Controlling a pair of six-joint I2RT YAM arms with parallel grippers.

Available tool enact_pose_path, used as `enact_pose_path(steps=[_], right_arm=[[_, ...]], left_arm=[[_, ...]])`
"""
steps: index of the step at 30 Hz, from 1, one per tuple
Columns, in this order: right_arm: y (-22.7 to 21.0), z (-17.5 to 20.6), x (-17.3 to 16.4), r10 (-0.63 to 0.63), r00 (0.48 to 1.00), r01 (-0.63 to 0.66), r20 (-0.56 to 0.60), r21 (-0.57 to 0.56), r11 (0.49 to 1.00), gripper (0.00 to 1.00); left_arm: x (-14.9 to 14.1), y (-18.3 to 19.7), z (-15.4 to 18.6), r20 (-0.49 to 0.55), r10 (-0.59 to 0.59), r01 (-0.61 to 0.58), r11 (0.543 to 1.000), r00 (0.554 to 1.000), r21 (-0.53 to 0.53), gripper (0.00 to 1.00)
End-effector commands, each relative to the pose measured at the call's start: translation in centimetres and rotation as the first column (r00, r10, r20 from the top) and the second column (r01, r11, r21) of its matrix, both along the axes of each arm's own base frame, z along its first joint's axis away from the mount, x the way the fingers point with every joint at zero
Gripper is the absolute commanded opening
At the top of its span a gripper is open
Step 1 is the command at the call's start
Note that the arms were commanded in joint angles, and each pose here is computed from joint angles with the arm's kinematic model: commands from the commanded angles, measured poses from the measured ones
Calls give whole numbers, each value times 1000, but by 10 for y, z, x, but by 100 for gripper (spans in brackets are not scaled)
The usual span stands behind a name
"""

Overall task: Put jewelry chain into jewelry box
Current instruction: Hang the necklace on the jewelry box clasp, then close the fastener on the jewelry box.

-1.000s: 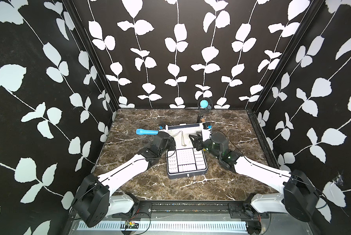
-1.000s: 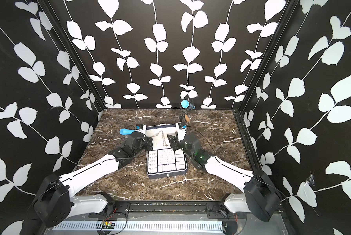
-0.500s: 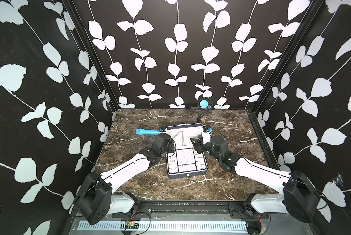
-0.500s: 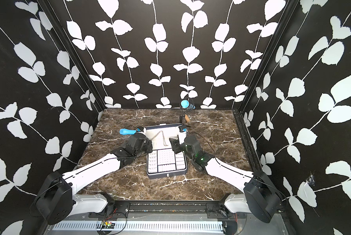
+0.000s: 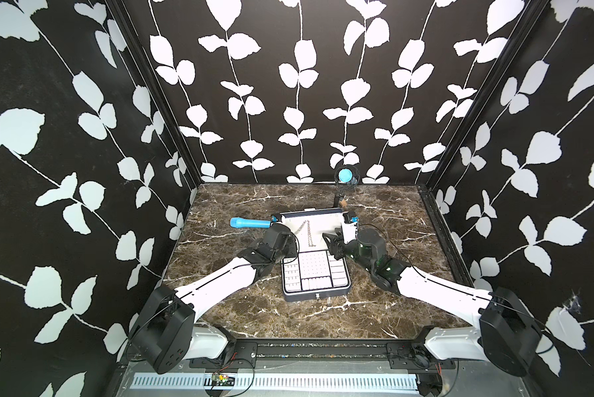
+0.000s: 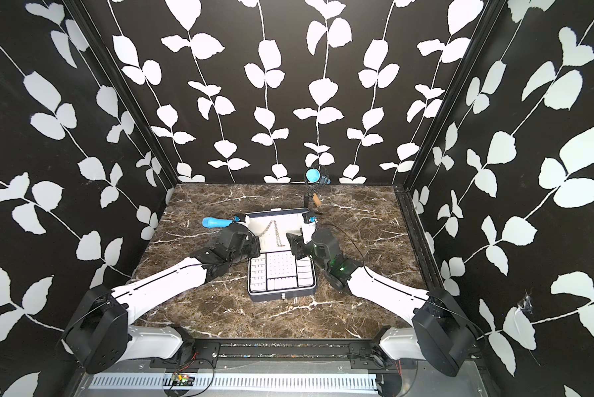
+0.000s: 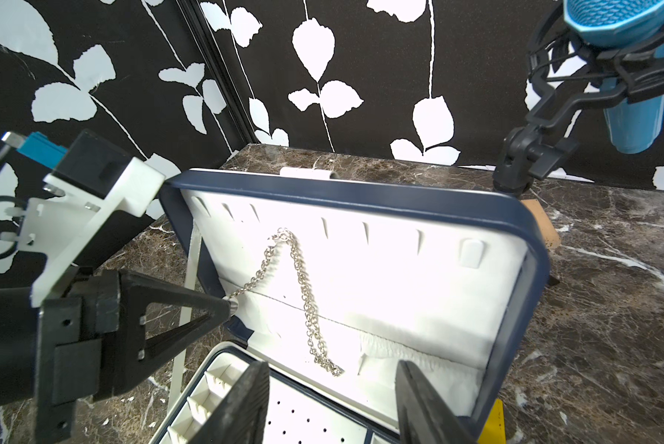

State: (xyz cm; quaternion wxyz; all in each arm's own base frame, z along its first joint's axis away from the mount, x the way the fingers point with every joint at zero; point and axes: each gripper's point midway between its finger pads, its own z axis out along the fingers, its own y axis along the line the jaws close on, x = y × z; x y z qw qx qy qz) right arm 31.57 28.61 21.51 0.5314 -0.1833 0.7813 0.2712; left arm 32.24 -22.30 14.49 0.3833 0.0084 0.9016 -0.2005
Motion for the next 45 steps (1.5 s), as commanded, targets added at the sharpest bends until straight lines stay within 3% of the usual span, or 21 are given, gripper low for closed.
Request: enact_pose_path(steps=[1, 13, 20, 25, 45], right_arm=[[-5, 13, 4, -24, 999, 23, 36, 25, 999, 55], [-8, 14, 3, -31, 998, 30, 45, 24, 999, 55], [-8, 17, 2, -35, 998, 33, 53, 36, 999, 55], [-10, 16, 2, -41, 998, 39, 52, 38, 999, 55], [-14, 12, 1, -51, 997, 49, 55, 25, 998, 56]], left_arm=[[-6, -14, -8, -55, -59, 59, 998, 997, -15, 0], [-10, -25, -11, -40, -98, 96, 995, 994, -34, 0], [-7, -26, 16, 138, -89, 107, 985, 986, -134, 0], [-15, -37, 25, 228, -125, 157, 979, 966, -128, 0], [-5, -40, -18, 144, -113, 116, 993, 983, -11, 0]])
